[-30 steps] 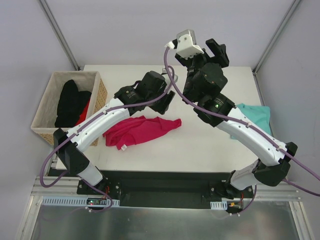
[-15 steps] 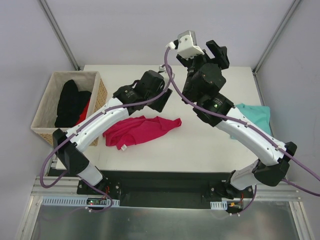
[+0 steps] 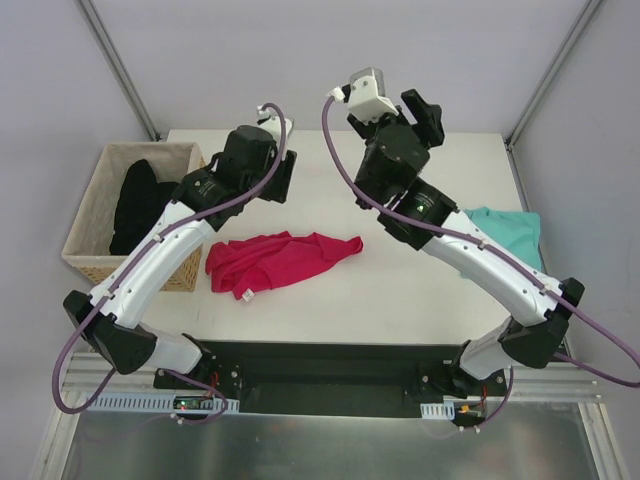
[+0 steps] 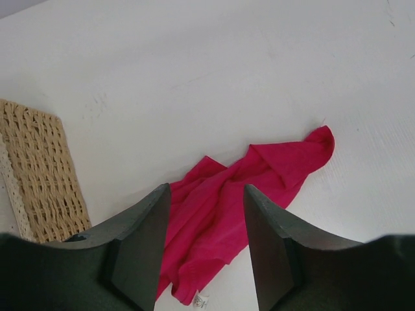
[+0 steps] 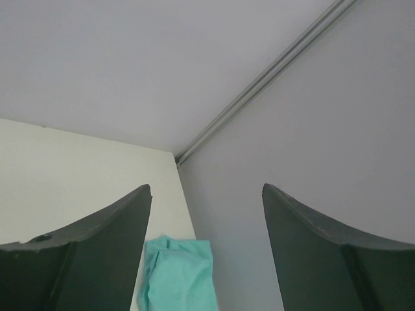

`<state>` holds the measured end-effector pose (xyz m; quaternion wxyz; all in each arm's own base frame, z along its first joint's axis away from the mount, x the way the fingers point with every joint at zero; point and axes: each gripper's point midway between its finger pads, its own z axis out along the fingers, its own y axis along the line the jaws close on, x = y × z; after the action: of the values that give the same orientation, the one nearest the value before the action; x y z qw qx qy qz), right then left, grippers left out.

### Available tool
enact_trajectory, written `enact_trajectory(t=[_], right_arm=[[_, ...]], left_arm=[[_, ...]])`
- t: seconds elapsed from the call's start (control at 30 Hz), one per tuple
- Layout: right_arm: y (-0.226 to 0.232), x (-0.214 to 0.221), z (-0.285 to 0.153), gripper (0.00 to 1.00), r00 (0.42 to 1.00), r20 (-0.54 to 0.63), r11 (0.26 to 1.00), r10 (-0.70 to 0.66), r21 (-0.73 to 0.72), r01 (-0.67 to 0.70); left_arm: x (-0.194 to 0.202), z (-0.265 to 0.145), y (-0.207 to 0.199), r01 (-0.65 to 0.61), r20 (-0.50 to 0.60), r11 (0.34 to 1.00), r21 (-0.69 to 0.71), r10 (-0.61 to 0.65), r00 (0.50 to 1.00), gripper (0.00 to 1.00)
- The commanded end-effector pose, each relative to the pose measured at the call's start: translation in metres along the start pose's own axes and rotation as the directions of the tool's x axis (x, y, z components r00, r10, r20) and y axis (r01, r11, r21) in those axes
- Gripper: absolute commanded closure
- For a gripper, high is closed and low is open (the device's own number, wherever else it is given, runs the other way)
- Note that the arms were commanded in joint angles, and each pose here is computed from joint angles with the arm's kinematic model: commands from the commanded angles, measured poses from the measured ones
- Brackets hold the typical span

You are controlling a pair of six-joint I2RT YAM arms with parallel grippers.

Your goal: Fold and stack the t-shirts

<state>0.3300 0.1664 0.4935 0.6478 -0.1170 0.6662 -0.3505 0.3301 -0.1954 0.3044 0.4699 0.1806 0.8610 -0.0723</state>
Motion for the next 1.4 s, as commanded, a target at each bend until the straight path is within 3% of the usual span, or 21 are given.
enact_trajectory(t=[0.0, 0.03, 0.07, 0.13, 0.17, 0.23, 0.27, 0.33, 0.37, 0.4, 0.53, 0.87, 1.1, 1.37], right_arm=[[0.011, 0.018, -0.003, 0.29, 0.996, -0.073, 0.998, 0.054, -0.014, -0.055], [0.016, 0.021, -0.004, 0.30, 0.995, -0.084, 0.998, 0.052, -0.022, -0.054], [0.023, 0.022, -0.004, 0.33, 0.984, -0.095, 0.988, 0.149, -0.025, -0.152], [0.034, 0.035, -0.007, 0.32, 0.985, -0.131, 0.991, 0.108, -0.066, -0.118], [0.046, 0.035, -0.008, 0.24, 0.973, -0.141, 0.976, 0.185, -0.091, -0.199], [0.054, 0.047, -0.011, 0.06, 0.969, -0.177, 0.976, 0.170, -0.103, -0.190], [0.063, 0.050, -0.013, 0.03, 0.966, -0.186, 0.969, 0.178, -0.137, -0.205], [0.076, 0.059, -0.017, 0.10, 0.952, -0.224, 0.955, 0.207, -0.165, -0.247], [0.083, 0.062, -0.019, 0.24, 0.949, -0.236, 0.949, 0.210, -0.186, -0.256], [0.092, 0.068, -0.021, 0.30, 0.942, -0.261, 0.945, 0.211, -0.193, -0.265], [0.116, 0.085, -0.028, 0.34, 0.930, -0.315, 0.935, 0.189, -0.233, -0.269], [0.181, 0.136, -0.052, 0.57, 0.866, -0.478, 0.892, 0.146, -0.316, -0.324], [0.226, 0.168, -0.071, 0.61, 0.802, -0.580, 0.844, 0.143, -0.352, -0.405], [0.289, 0.190, -0.094, 0.62, 0.691, -0.703, 0.690, 0.164, -0.419, -0.590]], left_arm=[[-0.008, -0.010, 0.016, 0.034, 0.042, 0.999, -0.043, -0.032, 0.999, 0.52], [-0.008, -0.011, 0.018, 0.034, 0.042, 0.998, -0.046, -0.032, 0.999, 0.53], [-0.009, -0.012, 0.019, 0.035, 0.046, 0.998, -0.046, -0.033, 0.998, 0.53], [-0.011, -0.014, 0.023, 0.036, 0.052, 0.998, -0.055, -0.033, 0.998, 0.53], [-0.011, -0.015, 0.024, 0.040, 0.053, 0.998, -0.056, -0.037, 0.998, 0.53], [-0.010, -0.017, 0.028, 0.042, 0.058, 0.997, -0.064, -0.038, 0.998, 0.54], [-0.010, -0.019, 0.028, 0.043, 0.059, 0.997, -0.064, -0.039, 0.997, 0.54], [-0.009, -0.020, 0.029, 0.043, 0.057, 0.997, -0.065, -0.039, 0.998, 0.54], [-0.008, -0.019, 0.031, 0.043, 0.057, 0.997, -0.067, -0.039, 0.998, 0.54], [-0.007, -0.021, 0.031, 0.044, 0.057, 0.997, -0.067, -0.040, 0.998, 0.54], [-0.003, -0.021, 0.033, 0.045, 0.051, 0.997, -0.069, -0.041, 0.998, 0.54], [0.001, -0.031, 0.040, 0.061, 0.060, 0.994, -0.089, -0.056, 0.997, 0.54], [0.001, -0.041, 0.051, 0.080, 0.076, 0.989, -0.125, -0.070, 0.995, 0.53], [0.007, -0.044, 0.053, 0.088, 0.061, 0.987, -0.134, -0.080, 0.995, 0.53]])
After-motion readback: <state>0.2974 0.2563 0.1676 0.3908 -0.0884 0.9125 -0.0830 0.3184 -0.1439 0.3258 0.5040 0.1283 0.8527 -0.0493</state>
